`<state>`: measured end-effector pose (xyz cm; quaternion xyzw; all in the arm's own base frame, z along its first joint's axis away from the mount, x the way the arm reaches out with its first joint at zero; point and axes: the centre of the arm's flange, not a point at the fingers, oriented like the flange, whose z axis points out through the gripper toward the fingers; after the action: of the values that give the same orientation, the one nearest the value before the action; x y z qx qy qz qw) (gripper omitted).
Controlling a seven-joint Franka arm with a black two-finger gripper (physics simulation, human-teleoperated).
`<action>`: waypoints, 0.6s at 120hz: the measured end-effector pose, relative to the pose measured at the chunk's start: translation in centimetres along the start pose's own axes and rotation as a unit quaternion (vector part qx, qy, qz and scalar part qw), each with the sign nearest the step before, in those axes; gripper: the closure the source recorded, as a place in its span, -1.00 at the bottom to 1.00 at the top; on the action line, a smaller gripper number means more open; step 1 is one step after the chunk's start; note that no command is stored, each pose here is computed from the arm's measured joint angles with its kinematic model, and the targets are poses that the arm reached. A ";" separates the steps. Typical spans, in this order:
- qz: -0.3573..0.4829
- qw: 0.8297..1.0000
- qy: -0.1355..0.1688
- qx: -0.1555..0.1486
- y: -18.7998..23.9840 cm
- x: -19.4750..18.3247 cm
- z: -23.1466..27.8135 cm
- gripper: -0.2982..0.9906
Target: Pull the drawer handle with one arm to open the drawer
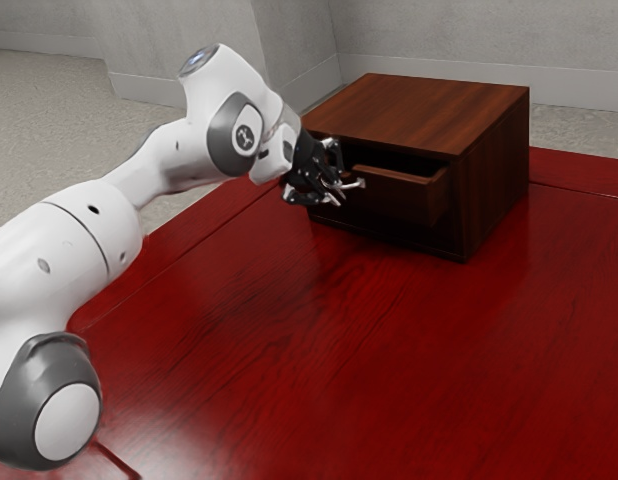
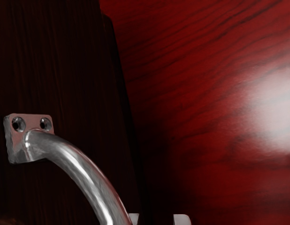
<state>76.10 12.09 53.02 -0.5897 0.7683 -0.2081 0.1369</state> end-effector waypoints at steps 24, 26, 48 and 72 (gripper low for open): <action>0.001 1.000 -0.005 -0.029 2.1 0.8 -2.2 0.69; 0.001 1.000 -0.005 -0.030 2.2 0.8 -2.3 0.70; 0.004 0.999 -0.007 -0.035 3.3 2.2 -4.9 0.66; -0.001 0.998 0.002 -0.056 5.7 3.0 -5.4 0.60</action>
<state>67.99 11.30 55.11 -0.5967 0.7784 -0.1661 0.1026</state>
